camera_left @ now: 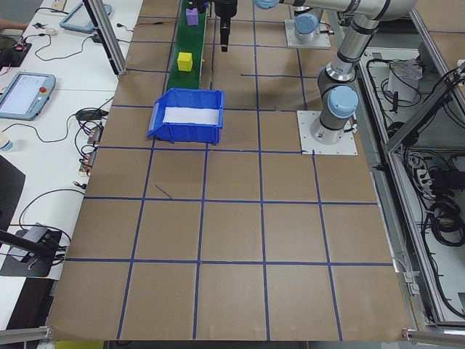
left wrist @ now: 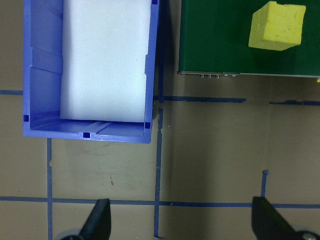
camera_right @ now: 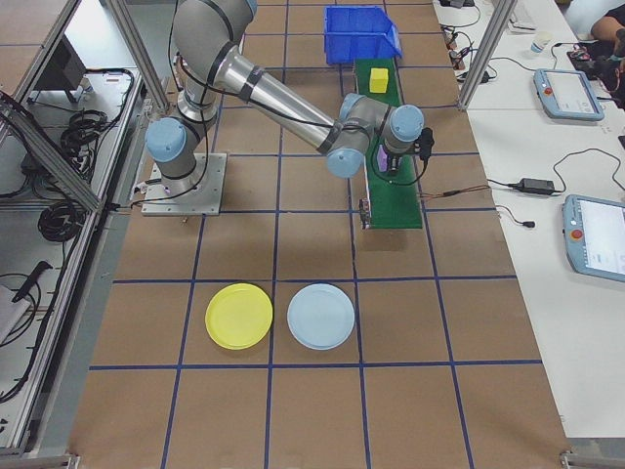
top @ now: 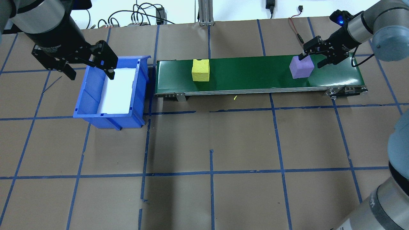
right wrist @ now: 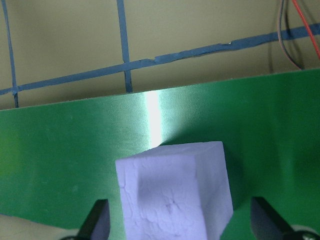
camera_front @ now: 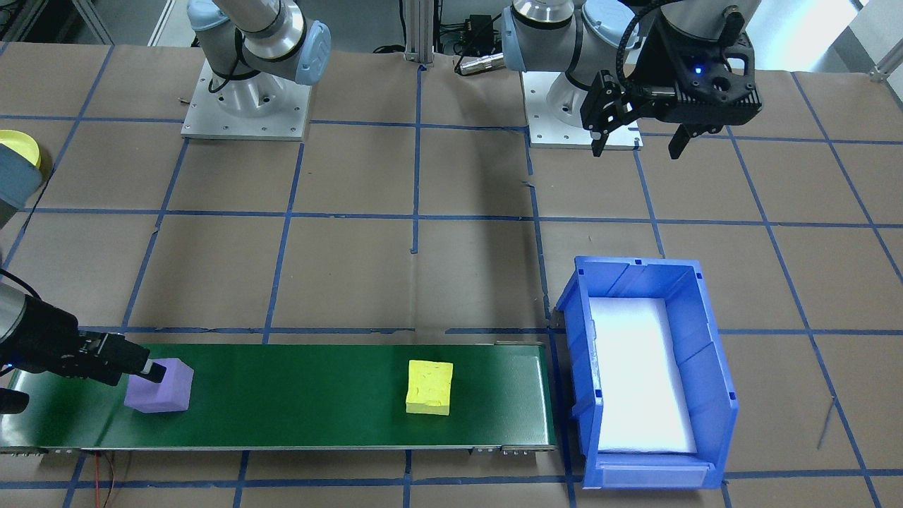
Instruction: Move block left to right into plate
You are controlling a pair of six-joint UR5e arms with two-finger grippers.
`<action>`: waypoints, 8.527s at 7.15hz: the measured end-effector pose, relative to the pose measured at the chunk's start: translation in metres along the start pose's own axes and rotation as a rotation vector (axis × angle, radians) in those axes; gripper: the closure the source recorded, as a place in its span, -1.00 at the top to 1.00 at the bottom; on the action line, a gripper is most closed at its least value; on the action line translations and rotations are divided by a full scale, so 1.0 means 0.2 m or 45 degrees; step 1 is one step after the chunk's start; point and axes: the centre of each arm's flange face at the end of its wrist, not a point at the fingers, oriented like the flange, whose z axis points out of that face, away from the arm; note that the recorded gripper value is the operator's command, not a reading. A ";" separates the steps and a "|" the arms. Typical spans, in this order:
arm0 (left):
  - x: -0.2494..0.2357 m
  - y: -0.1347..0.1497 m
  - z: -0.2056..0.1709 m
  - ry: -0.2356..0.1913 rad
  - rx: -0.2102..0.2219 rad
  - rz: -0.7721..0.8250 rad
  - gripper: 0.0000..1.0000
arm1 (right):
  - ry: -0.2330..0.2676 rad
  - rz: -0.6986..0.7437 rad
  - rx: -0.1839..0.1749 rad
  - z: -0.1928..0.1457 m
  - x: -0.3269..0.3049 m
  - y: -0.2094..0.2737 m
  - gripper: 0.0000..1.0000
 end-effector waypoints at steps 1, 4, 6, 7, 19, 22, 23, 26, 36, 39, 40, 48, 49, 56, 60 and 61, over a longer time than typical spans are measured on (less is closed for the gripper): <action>-0.02 0.01 -0.01 -0.014 0.001 -0.008 1.00 | 0.000 0.002 -0.003 0.01 0.01 0.00 0.99; -0.02 0.02 -0.01 -0.003 0.006 -0.052 1.00 | 0.030 -0.005 -0.019 0.06 0.05 -0.01 0.93; -0.03 0.01 0.00 0.003 0.003 -0.060 1.00 | 0.125 -0.017 -0.035 0.07 0.09 0.00 -0.07; -0.04 0.01 0.00 0.004 0.003 -0.062 1.00 | 0.185 -0.021 -0.044 0.06 0.11 0.00 -0.41; -0.04 0.01 -0.01 0.003 0.006 -0.072 1.00 | 0.415 -0.170 -0.158 -0.77 2.10 0.89 0.99; -0.04 0.01 -0.01 0.004 0.011 -0.075 1.00 | 0.422 -0.156 -0.139 -0.80 2.12 0.90 1.00; -0.04 0.01 -0.02 0.004 0.011 -0.076 1.00 | 0.439 -0.160 -0.123 -0.84 2.09 0.89 1.00; -0.04 0.01 -0.02 0.003 0.021 -0.078 1.00 | 0.502 -0.220 -0.032 -0.98 1.65 0.67 0.99; -0.04 0.00 -0.02 0.003 0.023 -0.077 1.00 | 0.197 -0.040 0.033 -0.12 -0.25 0.07 1.00; -0.05 0.00 -0.02 0.001 0.023 -0.078 1.00 | 0.121 -0.011 0.014 0.01 -0.22 -0.04 1.00; -0.05 0.00 -0.02 0.001 0.024 -0.078 1.00 | 0.116 -0.012 0.012 0.04 -0.20 -0.08 1.00; -0.05 0.00 -0.02 0.001 0.025 -0.077 1.00 | 0.288 -0.033 -0.096 0.18 -0.04 -0.05 0.23; -0.05 0.00 -0.02 0.001 0.024 -0.077 1.00 | 0.368 -0.032 -0.106 0.15 0.00 -0.05 -0.19; -0.05 0.00 -0.02 0.001 0.024 -0.077 1.00 | 0.573 -0.148 -0.152 -0.88 1.46 0.61 -0.20; -0.05 0.00 -0.02 0.000 0.022 -0.076 1.00 | 0.478 -0.133 -0.328 -1.02 2.10 1.52 -0.07; -0.05 0.00 -0.02 0.001 0.022 -0.075 1.00 | 0.458 -0.089 -0.324 -0.98 2.17 1.69 0.13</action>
